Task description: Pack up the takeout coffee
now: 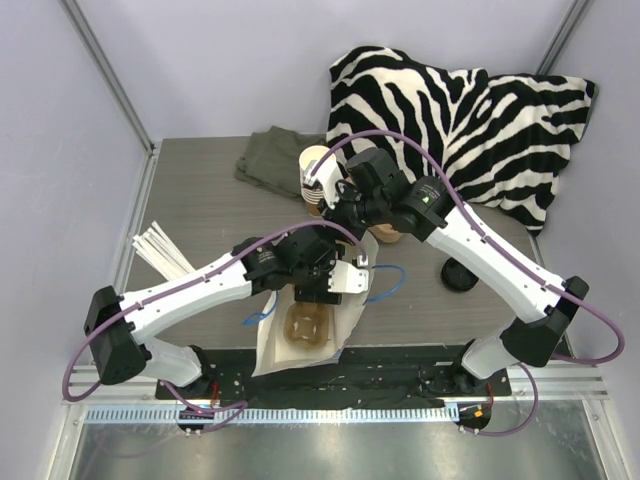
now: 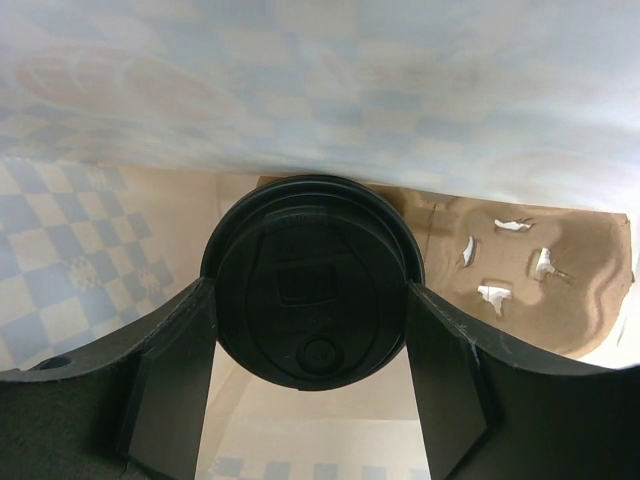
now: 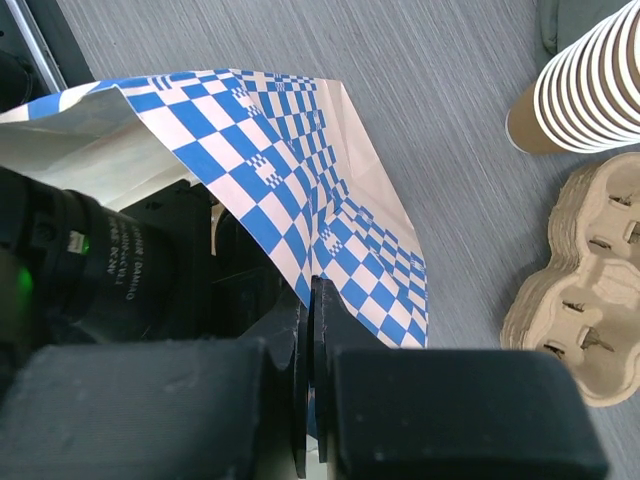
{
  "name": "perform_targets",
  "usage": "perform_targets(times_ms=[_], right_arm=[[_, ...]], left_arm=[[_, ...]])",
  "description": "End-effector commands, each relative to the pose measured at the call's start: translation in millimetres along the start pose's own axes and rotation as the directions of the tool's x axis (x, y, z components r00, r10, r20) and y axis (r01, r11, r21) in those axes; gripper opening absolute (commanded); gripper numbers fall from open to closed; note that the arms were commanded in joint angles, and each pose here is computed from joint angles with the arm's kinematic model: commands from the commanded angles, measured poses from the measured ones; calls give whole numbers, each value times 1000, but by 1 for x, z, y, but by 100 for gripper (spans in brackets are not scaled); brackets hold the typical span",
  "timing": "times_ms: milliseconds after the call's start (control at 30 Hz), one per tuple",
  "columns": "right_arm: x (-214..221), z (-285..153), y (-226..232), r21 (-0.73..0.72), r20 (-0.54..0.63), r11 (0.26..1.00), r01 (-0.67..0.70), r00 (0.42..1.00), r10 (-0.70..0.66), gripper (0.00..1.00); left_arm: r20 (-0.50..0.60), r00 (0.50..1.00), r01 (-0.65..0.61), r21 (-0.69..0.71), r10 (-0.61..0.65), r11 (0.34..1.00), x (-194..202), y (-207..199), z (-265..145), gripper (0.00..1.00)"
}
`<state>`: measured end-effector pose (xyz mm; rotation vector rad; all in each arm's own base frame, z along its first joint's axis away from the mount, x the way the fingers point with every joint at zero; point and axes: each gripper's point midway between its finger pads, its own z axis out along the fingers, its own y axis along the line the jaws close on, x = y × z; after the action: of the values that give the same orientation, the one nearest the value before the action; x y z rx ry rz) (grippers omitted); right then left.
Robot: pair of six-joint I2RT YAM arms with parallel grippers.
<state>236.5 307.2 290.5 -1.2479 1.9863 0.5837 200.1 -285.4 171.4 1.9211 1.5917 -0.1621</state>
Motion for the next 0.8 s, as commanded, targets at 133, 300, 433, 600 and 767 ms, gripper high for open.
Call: perform_targets(times_ms=[133, 300, 433, 600, 767], right_arm=[[-4, 1, 2, -28, 12, 999, 30, 999, -29, 1], [-3, 3, -1, -25, 6, 999, 26, 1000, -26, 1], [-2, 6, -4, -24, -2, 999, 20, 1000, -21, 1], [-2, 7, -10, -14, -6, 1000, 21, 1000, -21, 1], [-2, 6, -14, -9, -2, 1000, 26, 1000, -26, 1]], left_arm=[[12, 997, 71, 18, -71, 997, 6, 8, 13, 25], [1, 996, 89, 54, -89, 995, 10, 5, 18, 24], [29, 995, 90, 63, -92, 994, 3, 5, 10, 24], [47, 995, 82, 65, -86, 994, -6, 10, 1, 23], [47, 995, 88, 54, -90, 995, -8, 14, -4, 23]])
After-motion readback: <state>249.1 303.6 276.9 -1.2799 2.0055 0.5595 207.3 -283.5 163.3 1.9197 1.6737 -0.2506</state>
